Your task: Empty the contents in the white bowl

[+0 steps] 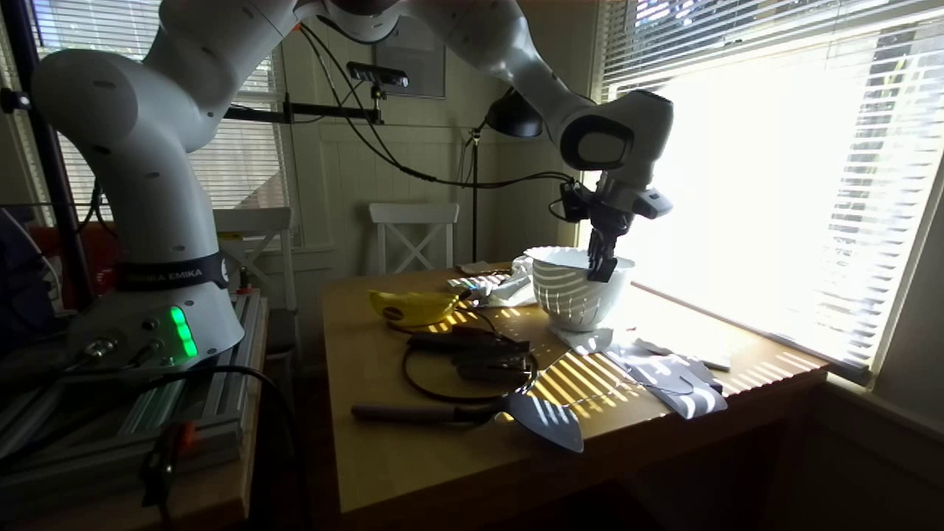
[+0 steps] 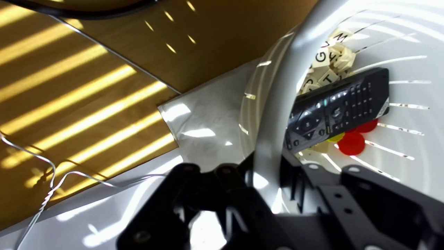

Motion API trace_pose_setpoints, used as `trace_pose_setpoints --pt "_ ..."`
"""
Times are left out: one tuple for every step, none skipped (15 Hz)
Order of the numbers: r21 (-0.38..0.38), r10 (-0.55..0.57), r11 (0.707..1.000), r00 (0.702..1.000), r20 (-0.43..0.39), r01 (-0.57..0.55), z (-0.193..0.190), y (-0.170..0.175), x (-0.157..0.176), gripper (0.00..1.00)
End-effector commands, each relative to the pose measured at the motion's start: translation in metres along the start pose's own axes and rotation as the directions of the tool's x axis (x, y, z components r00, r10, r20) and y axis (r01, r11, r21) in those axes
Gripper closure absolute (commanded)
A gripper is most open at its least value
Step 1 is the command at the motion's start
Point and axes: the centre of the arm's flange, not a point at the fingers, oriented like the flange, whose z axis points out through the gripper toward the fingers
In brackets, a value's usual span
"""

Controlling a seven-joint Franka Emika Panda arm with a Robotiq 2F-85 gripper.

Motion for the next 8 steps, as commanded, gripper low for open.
trace_pose_setpoints --pt "0.075 -0.093 0.992 0.993 -0.068 0.098 -0.048 -0.01 0.001 0.97" --pt "0.091 -0.137 0.985 0.986 -0.094 0.146 -0.06 -0.012 -0.001 0.97" --pt "0.106 -0.179 0.976 0.977 -0.117 0.192 -0.071 -0.015 -0.003 0.97" --pt "0.12 -0.222 0.964 0.966 -0.134 0.238 -0.085 -0.019 -0.006 0.97" --pt "0.137 -0.261 0.949 0.953 -0.155 0.282 -0.097 -0.023 -0.008 0.97" --pt "0.154 -0.298 0.933 0.938 -0.178 0.326 -0.109 -0.026 -0.011 0.97" --pt "0.171 -0.331 0.915 0.921 -0.204 0.366 -0.121 -0.03 -0.013 0.97" --pt "0.183 -0.356 0.899 0.908 -0.222 0.397 -0.127 -0.034 -0.014 0.97"
